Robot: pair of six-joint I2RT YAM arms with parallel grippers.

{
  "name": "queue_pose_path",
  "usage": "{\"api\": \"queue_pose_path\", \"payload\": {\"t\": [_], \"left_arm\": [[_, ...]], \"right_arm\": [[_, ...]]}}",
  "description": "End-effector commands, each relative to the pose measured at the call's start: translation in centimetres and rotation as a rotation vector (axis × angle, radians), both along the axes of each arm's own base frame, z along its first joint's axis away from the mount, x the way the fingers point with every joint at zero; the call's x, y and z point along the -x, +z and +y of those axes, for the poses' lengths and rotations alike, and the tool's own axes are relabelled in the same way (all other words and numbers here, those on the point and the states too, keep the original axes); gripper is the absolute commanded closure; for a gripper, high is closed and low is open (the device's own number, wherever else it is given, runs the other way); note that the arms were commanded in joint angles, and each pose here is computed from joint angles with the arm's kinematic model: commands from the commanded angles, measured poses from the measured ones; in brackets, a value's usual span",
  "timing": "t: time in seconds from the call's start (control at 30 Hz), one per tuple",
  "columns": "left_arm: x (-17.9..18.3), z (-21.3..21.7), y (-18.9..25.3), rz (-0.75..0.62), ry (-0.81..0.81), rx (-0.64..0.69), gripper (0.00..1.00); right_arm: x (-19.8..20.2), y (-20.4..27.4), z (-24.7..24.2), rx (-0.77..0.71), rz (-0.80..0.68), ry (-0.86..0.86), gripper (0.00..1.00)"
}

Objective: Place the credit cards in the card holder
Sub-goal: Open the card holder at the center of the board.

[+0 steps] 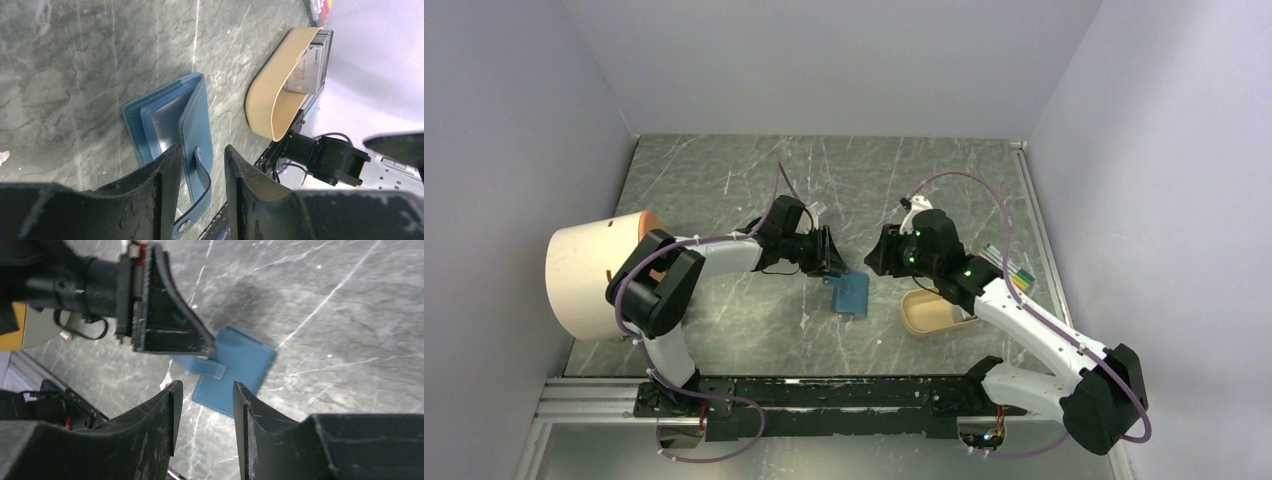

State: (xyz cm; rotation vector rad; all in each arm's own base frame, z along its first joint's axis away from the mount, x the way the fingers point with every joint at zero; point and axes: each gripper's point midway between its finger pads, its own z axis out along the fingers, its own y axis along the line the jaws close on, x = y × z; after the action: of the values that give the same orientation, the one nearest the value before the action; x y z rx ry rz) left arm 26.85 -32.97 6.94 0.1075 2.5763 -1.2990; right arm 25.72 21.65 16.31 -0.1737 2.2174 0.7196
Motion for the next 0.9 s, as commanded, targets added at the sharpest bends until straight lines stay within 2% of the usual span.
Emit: {"api": "queue_pose_path", "payload": {"t": [0.0, 0.17, 0.3, 0.57, 0.87], "left_arm": [[0.1, -1.3, 0.7, -0.002, -0.039, 0.032, 0.58], [0.7, -1.9, 1.3, 0.020, -0.062, 0.082, 0.59], [1.4, -2.6, 2.1, 0.038, -0.086, 0.147, 0.58], [2.3, -4.6, 3.5, 0.090, -0.135, 0.287, 0.57], [3.0, -6.4, 3.3, 0.109, -0.164, 0.284, 0.58]], "right_arm": [[1.7, 0.1, 1.6, 0.036, 0.026, 0.043, 0.56], [1.9, -1.4, 1.7, 0.104, 0.062, -0.007, 0.51], [3.5, -2.8, 1.9, 0.113, 0.053, 0.019, 0.39], [4.0, -5.5, 1.8, 0.187, 0.060, -0.025, 0.23], [4.6, -7.0, 2.3, 0.197, 0.111, -0.066, 0.09]]}}
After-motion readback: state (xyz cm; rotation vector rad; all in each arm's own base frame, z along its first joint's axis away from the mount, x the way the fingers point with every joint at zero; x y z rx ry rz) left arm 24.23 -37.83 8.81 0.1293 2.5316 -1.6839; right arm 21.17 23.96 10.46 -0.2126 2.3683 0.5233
